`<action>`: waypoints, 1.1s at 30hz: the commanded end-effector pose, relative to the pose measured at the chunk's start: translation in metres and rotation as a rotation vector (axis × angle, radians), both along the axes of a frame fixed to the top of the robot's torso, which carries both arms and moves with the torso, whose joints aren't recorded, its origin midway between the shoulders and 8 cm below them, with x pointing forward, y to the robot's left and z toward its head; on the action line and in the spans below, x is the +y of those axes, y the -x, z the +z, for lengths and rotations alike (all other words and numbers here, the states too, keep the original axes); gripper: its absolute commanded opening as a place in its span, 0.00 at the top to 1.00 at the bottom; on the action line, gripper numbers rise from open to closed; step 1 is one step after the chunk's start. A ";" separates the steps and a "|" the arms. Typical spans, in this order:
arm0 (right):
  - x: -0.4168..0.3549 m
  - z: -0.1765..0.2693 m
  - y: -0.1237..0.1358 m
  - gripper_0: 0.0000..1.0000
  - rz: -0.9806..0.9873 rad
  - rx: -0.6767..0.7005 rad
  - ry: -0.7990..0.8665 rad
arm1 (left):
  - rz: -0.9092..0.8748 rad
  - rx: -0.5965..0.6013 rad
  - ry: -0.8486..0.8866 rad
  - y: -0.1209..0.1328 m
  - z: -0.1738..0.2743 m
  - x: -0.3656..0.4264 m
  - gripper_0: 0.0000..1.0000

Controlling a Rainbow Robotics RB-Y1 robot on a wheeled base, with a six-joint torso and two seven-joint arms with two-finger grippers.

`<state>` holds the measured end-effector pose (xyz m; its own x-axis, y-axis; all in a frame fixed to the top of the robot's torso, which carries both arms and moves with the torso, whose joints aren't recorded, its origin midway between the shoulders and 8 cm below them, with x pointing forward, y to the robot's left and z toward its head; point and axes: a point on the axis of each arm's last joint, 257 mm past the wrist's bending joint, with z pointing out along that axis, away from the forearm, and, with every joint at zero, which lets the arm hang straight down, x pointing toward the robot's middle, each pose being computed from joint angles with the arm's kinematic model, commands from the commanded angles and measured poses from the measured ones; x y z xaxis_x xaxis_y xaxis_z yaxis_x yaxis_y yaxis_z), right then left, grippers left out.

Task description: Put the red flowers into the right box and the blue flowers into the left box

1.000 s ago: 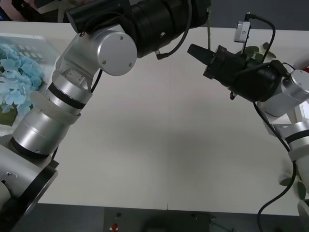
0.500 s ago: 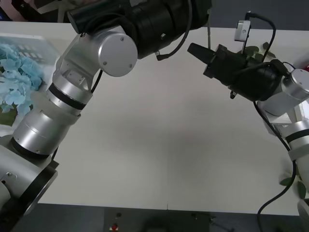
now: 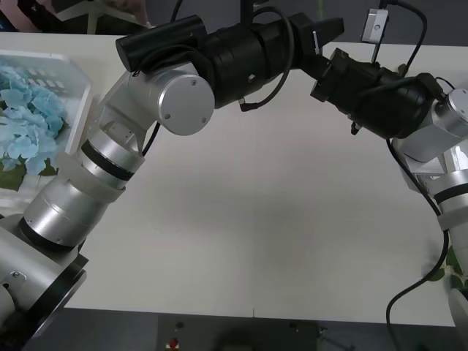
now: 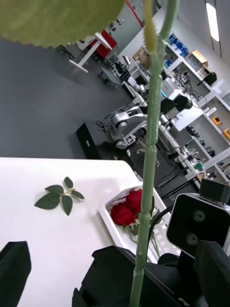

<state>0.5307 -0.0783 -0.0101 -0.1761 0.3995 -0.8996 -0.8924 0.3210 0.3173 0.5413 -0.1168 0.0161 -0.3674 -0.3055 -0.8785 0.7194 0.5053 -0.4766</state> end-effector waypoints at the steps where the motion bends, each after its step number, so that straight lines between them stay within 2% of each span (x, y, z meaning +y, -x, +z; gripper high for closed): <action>1: -0.001 0.017 0.004 1.00 0.015 -0.062 0.050 | -0.005 -0.044 -0.003 0.004 0.009 -0.003 0.00; 5: -0.024 -0.012 0.000 1.00 0.009 -0.033 0.187 | 0.009 -0.068 -0.008 0.001 0.012 0.001 0.00; 7: -0.040 -0.025 -0.002 1.00 0.003 0.013 0.255 | 0.033 -0.135 -0.062 -0.004 0.017 0.009 0.00; 10: -0.076 -0.053 -0.001 1.00 0.003 0.161 0.384 | 0.031 -0.169 -0.137 -0.007 0.024 0.025 0.00; 14: -0.134 -0.080 0.000 1.00 -0.061 0.359 0.538 | 0.021 -0.127 -0.183 0.000 0.023 0.063 0.00; 17: -0.178 -0.090 0.007 1.00 -0.114 0.528 0.591 | -0.011 -0.040 -0.216 0.018 -0.001 0.095 0.00; 18: -0.205 -0.094 0.011 1.00 -0.155 0.614 0.630 | -0.036 0.015 -0.234 0.033 -0.019 0.112 0.00; 20: -0.241 -0.099 0.017 1.00 -0.214 0.692 0.681 | -0.068 0.037 -0.258 0.054 -0.038 0.128 0.00; 25: -0.328 -0.116 0.040 1.00 -0.344 0.895 0.741 | -0.100 -0.046 -0.329 0.102 -0.072 0.153 0.00; 28: -0.386 -0.122 0.050 1.00 -0.455 0.994 0.694 | -0.109 -0.090 -0.373 0.127 -0.088 0.162 0.00; 33: -0.460 -0.127 0.053 1.00 -0.649 1.050 0.624 | -0.134 -0.124 -0.481 0.142 -0.105 0.176 0.00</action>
<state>0.4703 -0.5108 -0.1646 -0.8514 0.2577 -0.4569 0.0296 0.8933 0.4486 0.4059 0.0634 -0.1059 -0.3379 0.1292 -0.9323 0.7903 0.5768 -0.2065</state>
